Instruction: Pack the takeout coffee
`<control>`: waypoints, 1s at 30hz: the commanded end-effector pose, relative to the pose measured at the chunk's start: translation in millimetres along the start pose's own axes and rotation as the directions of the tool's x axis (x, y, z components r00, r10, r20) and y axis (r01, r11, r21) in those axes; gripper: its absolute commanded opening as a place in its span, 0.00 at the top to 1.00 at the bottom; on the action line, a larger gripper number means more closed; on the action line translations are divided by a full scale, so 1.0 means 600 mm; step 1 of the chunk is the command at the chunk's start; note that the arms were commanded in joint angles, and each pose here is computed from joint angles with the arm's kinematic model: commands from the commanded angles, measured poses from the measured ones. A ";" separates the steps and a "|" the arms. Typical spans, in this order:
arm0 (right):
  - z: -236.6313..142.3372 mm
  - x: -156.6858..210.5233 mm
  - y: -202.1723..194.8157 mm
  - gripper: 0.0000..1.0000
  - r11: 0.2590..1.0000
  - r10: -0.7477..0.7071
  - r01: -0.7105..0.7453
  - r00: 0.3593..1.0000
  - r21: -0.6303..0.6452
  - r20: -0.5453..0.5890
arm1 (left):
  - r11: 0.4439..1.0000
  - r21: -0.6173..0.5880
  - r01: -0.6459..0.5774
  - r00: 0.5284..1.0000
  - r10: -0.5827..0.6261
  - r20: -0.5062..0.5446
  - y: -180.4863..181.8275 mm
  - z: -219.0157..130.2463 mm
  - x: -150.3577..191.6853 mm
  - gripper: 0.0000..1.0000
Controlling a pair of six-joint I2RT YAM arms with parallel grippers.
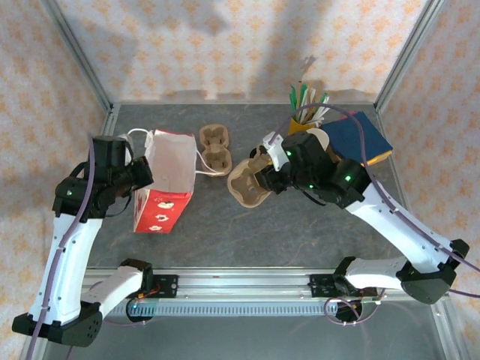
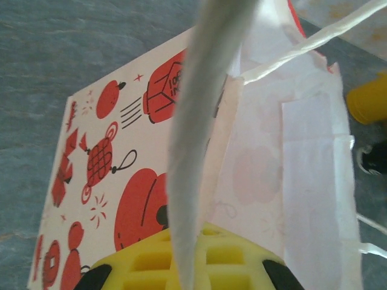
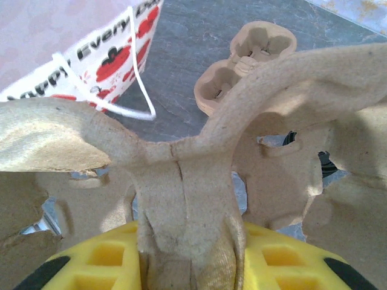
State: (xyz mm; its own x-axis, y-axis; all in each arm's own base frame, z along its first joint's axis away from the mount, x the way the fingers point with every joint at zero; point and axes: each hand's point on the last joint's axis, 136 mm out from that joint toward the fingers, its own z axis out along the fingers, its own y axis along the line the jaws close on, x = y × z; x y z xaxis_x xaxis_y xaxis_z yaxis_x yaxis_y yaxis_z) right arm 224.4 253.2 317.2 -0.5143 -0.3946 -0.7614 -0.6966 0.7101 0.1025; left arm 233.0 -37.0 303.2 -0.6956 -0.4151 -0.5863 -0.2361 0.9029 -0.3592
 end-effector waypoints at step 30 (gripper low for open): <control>-0.078 -0.105 0.051 0.65 0.987 -0.068 0.091 0.983 -0.131 0.169 | 0.738 0.667 -0.097 0.955 0.258 -0.147 -0.264 0.066 0.102 1.00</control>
State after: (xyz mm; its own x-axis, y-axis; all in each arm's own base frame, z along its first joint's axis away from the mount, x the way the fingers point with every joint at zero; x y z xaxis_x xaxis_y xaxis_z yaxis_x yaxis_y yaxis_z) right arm 211.1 262.0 387.6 -0.4254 -0.3334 -0.8413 -0.7648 0.6295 0.1372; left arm 253.7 -196.5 286.7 -0.8442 -0.1908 -0.5010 0.2516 0.6842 -0.6845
